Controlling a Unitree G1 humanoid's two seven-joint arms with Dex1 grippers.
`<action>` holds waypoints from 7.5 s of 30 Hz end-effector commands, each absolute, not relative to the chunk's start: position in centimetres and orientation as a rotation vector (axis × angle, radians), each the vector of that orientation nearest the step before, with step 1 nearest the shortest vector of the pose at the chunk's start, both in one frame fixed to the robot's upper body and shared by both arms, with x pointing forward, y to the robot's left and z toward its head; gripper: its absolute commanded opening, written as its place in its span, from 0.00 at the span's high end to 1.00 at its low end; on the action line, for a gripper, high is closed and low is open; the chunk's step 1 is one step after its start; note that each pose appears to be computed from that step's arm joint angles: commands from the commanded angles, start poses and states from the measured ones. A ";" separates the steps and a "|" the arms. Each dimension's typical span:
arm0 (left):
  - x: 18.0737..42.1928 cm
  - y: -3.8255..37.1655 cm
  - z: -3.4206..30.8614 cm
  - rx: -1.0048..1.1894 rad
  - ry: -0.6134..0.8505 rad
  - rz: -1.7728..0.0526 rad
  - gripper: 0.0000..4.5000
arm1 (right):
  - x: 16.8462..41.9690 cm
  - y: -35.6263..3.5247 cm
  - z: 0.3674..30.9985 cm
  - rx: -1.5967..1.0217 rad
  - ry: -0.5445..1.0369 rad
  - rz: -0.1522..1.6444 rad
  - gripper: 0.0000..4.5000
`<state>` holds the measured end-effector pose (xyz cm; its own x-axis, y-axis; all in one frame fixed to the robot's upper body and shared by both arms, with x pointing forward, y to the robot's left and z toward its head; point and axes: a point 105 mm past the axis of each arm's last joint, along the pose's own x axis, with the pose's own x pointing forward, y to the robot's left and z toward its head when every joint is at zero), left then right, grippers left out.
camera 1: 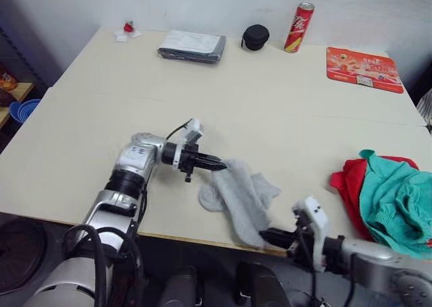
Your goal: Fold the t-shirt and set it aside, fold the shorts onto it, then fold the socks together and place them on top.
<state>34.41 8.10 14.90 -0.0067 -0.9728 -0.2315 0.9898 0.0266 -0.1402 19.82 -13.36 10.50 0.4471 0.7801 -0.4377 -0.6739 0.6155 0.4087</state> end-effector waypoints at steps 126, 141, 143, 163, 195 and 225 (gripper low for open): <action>29.8 8.9 8.3 0.195 0.145 -1.208 1.00 | 27.5 -13.3 8.2 -0.255 -0.008 0.695 1.00; 29.8 16.4 14.5 -0.130 0.263 -1.140 0.67 | 27.9 -10.9 10.7 -0.410 -0.040 0.982 1.00; 30.7 16.8 14.4 -0.129 0.319 -1.082 0.53 | 28.3 -10.7 10.5 -0.416 -0.043 0.995 1.00; 29.2 10.2 11.1 -0.253 0.975 -1.184 0.26 | 28.4 -9.9 8.2 -0.456 0.025 1.085 1.00; 31.3 0.6 16.6 -0.279 0.698 -1.445 0.99 | 28.1 -9.9 7.6 -0.466 0.078 1.007 1.00; 29.4 -3.1 11.9 0.005 0.162 -1.800 0.00 | 21.6 -21.1 9.4 -0.297 0.149 0.462 1.00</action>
